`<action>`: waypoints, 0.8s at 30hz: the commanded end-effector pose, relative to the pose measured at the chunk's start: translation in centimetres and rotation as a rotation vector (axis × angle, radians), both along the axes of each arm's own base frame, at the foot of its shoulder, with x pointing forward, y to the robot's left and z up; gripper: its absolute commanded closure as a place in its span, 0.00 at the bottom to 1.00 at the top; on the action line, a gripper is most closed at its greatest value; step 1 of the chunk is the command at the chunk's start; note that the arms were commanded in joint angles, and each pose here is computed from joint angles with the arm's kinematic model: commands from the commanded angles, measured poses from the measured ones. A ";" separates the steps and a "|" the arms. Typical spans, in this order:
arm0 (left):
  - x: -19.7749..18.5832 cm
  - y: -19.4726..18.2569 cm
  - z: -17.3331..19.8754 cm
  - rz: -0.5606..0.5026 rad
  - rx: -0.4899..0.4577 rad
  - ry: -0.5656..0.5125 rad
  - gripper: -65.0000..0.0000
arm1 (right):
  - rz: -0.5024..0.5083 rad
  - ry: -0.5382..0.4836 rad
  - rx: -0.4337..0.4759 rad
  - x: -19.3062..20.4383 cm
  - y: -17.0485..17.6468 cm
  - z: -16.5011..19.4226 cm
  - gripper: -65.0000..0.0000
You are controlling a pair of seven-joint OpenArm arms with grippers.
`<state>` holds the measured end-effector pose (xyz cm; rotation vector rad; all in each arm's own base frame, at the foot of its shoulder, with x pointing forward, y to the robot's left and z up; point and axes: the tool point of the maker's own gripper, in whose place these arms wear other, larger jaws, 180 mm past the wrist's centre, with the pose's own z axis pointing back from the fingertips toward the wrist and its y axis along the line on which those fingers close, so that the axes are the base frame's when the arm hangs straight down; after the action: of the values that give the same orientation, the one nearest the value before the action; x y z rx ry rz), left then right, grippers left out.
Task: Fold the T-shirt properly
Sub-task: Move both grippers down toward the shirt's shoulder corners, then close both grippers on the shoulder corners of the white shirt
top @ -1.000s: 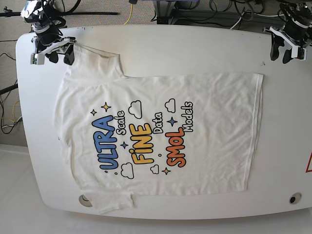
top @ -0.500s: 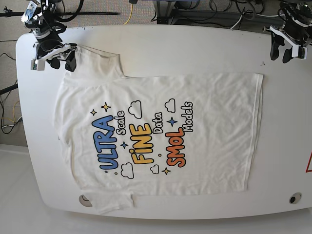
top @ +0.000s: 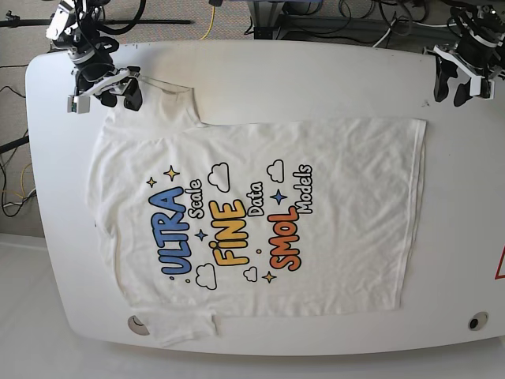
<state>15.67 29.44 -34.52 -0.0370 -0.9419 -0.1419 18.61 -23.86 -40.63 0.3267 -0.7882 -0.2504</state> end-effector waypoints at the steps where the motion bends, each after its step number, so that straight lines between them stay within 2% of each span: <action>1: 0.5 0.4 1.2 -0.010 0.011 -0.038 0.62 | -0.020 -0.013 0.007 0.5 -0.5 -0.1 0.40; 13: 0.5 0.3 1.1 -0.008 0.004 -0.038 0.62 | -0.033 0.023 0.036 0.5 -0.6 -1.8 0.40; 24: 0.9 0.4 1.3 -0.006 0.008 -0.050 0.62 | -0.028 0.010 0.036 0.7 -0.2 -1.5 0.40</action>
<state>16.01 29.63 -34.38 -0.0319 -0.9467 -0.1443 19.97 -23.88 -41.79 0.3640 -0.8126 -0.3036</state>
